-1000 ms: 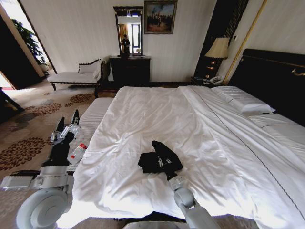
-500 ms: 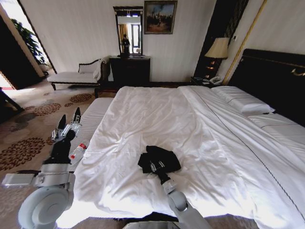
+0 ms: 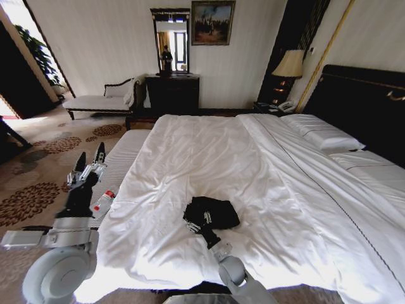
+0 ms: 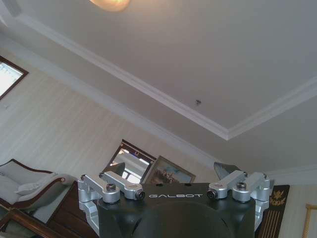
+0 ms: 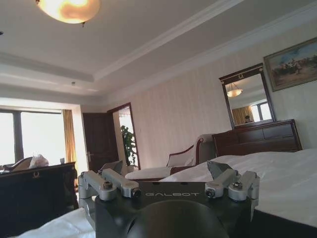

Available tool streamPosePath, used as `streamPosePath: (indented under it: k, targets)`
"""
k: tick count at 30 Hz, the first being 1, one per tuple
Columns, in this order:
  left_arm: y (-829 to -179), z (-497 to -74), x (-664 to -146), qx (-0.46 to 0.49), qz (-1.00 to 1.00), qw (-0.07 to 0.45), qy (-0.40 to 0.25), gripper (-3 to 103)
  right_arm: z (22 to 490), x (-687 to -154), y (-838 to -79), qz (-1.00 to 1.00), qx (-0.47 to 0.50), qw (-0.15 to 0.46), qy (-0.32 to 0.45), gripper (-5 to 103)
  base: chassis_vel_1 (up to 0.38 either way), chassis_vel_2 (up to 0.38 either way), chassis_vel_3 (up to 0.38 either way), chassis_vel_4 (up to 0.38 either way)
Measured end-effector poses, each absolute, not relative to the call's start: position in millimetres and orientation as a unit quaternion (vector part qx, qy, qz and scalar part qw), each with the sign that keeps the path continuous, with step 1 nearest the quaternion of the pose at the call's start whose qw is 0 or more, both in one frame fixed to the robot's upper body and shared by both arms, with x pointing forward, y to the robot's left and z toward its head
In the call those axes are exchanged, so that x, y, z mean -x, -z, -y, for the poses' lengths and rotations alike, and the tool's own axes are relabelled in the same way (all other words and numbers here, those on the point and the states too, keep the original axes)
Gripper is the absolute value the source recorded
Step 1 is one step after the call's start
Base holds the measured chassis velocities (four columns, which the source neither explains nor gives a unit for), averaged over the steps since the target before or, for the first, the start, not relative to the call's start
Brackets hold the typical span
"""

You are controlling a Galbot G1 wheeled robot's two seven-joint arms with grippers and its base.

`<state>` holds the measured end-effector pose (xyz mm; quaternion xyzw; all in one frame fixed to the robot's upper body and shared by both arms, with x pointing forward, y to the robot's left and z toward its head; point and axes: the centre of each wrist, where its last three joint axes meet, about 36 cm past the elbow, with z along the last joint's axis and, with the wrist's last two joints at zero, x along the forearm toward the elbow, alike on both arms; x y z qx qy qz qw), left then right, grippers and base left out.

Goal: Fold the clothes on the bed.

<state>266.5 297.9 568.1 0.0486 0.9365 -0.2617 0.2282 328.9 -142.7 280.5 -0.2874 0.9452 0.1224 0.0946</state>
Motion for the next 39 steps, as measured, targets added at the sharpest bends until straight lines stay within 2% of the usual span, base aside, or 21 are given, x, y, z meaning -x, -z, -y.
streamPosePath:
  k: [5, 10, 12, 13, 17, 25, 30, 33, 34, 35, 39]
  targets:
    - [-566.9, -297.1, -265.9, -0.047, -0.937, 0.226, 0.262, 100, 175.5, -382.7, -309.2, -0.95, 0.232, 0.075, -0.195, 100, 0.0, 0.0, 0.0, 0.0]
    - [-565.7, -297.2, -264.9, -0.045, -0.938, 0.223, 0.26, 100, 189.6, -425.4, -323.8, -0.946, 0.181, 0.005, -0.27, 100, 0.0, 0.0, 0.0, 0.0]
    - [-565.5, -298.3, -264.1, -0.042, -0.939, 0.223, 0.258, 100, 184.5, -433.8, -326.4, -0.938, 0.18, -0.038, -0.293, 100, 0.0, 0.0, 0.0, 0.0]
    - [-565.5, -298.3, -264.1, -0.042, -0.939, 0.223, 0.258, 100, 184.5, -433.8, -326.4, -0.938, 0.18, -0.038, -0.293, 100, 0.0, 0.0, 0.0, 0.0]
    - [-565.0, -302.6, -261.1, -0.033, -0.942, 0.22, 0.251, 100, 153.4, -434.4, -324.2, -0.914, 0.197, -0.136, -0.329, 100, 0.0, 0.0, 0.0, 0.0]
    - [-564.4, -304.9, -259.2, -0.025, -0.943, 0.218, 0.249, 100, 113.1, -417.1, -304.3, -0.899, 0.231, -0.178, -0.327, 100, 0.0, 0.0, 0.0, 0.0]
    - [-562.5, -302.4, -259.1, -0.026, -0.944, 0.215, 0.249, 100, 93.8, -397.8, -302.9, -0.891, 0.278, -0.154, -0.323, 100, 0.0, 0.0, 0.0, 0.0]
    - [-561.1, -300.7, -258.9, -0.026, -0.945, 0.213, 0.248, 100, 102.8, -390.1, -313.6, -0.87, 0.356, -0.056, -0.336, 100, 0.0, 0.0, 0.0, 0.0]
    - [-561.1, -300.7, -258.9, -0.026, -0.945, 0.213, 0.248, 100, 102.8, -390.1, -313.6, -0.87, 0.356, -0.056, -0.336, 100, 0.0, 0.0, 0.0, 0.0]
    - [-560.6, -300.4, -258.6, -0.026, -0.945, 0.212, 0.248, 100, 111.5, -390.2, -320.9, -0.863, 0.375, -0.02, -0.337, 100, 0.0, 0.0, 0.0, 0.0]
    - [-560.4, -300.3, -258.6, -0.017, -0.949, 0.214, 0.231, 100, 175.2, -398.8, -349.6, -0.874, 0.385, 0.075, -0.287, 100, 0.0, 0.0, 0.0, 0.0]
